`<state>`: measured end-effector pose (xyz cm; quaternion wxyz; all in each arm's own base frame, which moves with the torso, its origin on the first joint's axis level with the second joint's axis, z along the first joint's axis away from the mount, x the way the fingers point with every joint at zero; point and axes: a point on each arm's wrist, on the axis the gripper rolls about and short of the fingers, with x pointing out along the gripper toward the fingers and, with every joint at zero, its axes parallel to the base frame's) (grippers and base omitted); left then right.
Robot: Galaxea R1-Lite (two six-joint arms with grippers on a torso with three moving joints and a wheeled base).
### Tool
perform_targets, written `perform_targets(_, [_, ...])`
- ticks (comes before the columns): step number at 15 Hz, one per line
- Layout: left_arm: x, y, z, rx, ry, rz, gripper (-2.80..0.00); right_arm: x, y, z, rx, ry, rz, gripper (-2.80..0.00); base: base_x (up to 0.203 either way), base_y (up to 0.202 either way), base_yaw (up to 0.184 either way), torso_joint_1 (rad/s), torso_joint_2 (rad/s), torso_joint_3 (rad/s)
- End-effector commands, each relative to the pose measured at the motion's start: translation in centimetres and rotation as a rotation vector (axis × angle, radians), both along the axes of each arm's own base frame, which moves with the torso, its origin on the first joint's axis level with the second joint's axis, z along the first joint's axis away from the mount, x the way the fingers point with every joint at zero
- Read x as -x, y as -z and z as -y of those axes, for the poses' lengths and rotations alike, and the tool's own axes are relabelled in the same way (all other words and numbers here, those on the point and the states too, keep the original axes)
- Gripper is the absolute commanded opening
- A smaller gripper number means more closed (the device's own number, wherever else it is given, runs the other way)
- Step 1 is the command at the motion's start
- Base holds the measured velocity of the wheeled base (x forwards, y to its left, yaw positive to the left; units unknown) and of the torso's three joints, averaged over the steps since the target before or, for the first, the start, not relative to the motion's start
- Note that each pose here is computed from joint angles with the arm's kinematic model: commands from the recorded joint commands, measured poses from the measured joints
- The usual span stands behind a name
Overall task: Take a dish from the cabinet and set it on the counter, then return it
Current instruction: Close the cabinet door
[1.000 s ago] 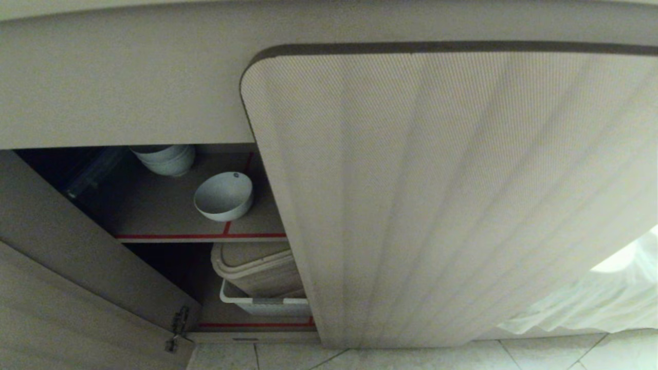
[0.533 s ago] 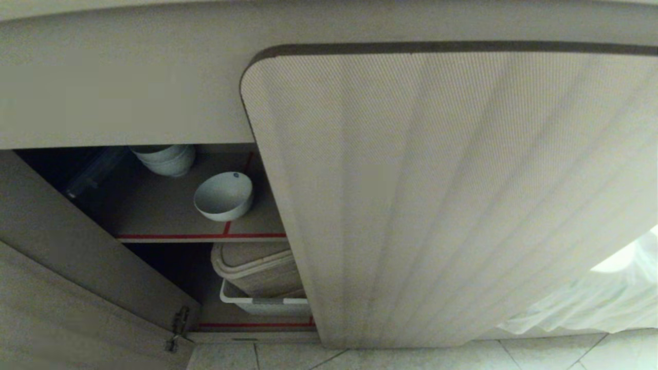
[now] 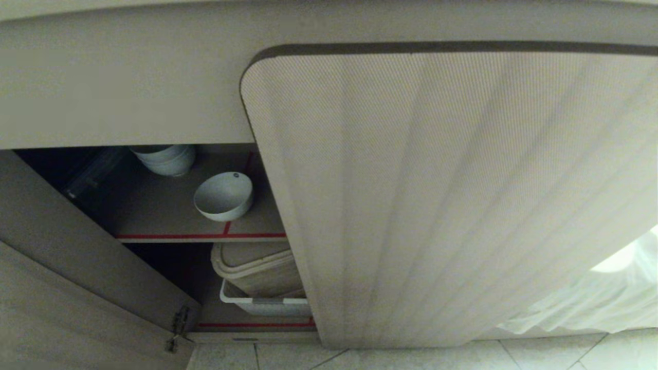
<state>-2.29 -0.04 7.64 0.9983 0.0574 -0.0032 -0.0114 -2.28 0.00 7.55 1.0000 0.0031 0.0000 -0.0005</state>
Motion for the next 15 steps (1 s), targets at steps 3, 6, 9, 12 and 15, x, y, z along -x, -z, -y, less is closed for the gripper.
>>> perform_targets(3, [0.01,-0.01,0.0,-0.003,0.0,0.003,-2.8,0.0,0.0,0.0,0.0,0.0,0.0,-2.8,-0.031,0.0,0.0,0.001,0.0,0.001])
perform_targets(6, [0.01,-0.01,0.0,-0.001,0.0,0.003,-2.8,0.0,0.0,0.0,-0.001,0.0,0.0,-2.8,-0.187,0.0,-0.002,0.002,0.0,0.004])
perform_targets(9, [0.01,-0.01,0.0,0.0,-0.002,0.003,-2.8,0.0,0.0,0.0,0.0,-0.001,0.0,-2.8,-0.193,0.0,-0.001,0.005,0.0,-0.001])
perform_targets(12, [0.01,-0.01,0.0,0.002,-0.002,0.003,-2.8,0.0,0.0,0.0,0.0,0.0,0.0,-2.8,-0.192,0.0,0.0,0.002,0.0,0.004])
perform_targets(15, [0.01,0.0,-0.01,0.024,-0.005,0.001,-2.8,0.0,0.0,0.0,0.0,0.0,0.0,-2.8,-0.193,0.0,-0.002,0.005,0.0,0.002])
